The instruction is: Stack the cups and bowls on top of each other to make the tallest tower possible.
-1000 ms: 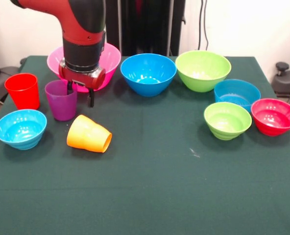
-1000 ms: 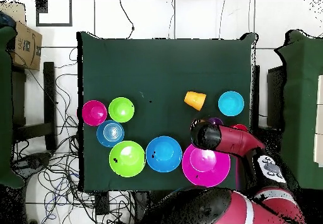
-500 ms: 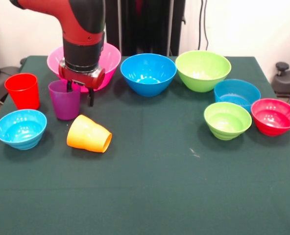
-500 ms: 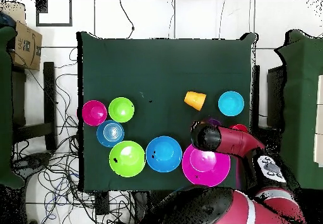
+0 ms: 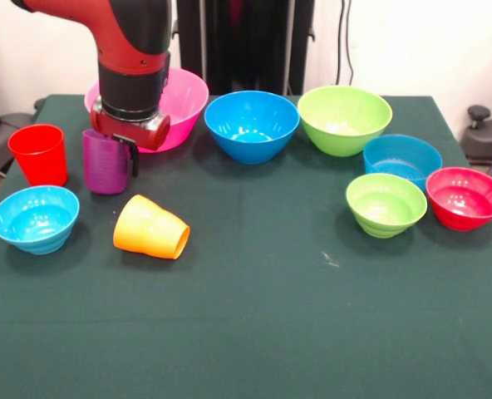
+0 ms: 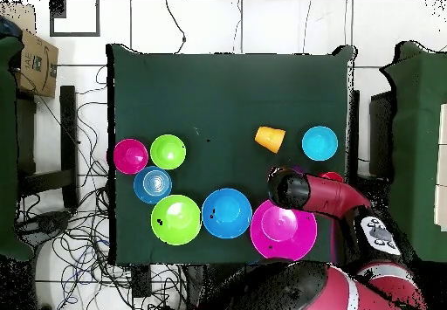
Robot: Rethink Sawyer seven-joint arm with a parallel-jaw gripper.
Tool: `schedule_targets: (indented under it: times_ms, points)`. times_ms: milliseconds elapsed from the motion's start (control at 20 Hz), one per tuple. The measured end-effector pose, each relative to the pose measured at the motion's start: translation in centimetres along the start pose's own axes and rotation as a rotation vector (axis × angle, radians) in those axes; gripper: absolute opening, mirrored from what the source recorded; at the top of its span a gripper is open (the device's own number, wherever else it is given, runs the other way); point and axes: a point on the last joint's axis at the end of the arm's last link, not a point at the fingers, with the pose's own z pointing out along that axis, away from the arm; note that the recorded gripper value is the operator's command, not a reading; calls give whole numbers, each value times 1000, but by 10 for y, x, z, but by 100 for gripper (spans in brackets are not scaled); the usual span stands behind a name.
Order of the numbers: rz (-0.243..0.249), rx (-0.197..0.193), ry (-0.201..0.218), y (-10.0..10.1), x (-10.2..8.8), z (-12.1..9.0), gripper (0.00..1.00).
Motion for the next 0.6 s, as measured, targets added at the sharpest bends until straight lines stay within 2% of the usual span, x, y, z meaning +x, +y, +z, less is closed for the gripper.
schedule_targets:
  times_ms: [600]
  points:
    - [5, -7, -1, 0, -1, 1, 0]
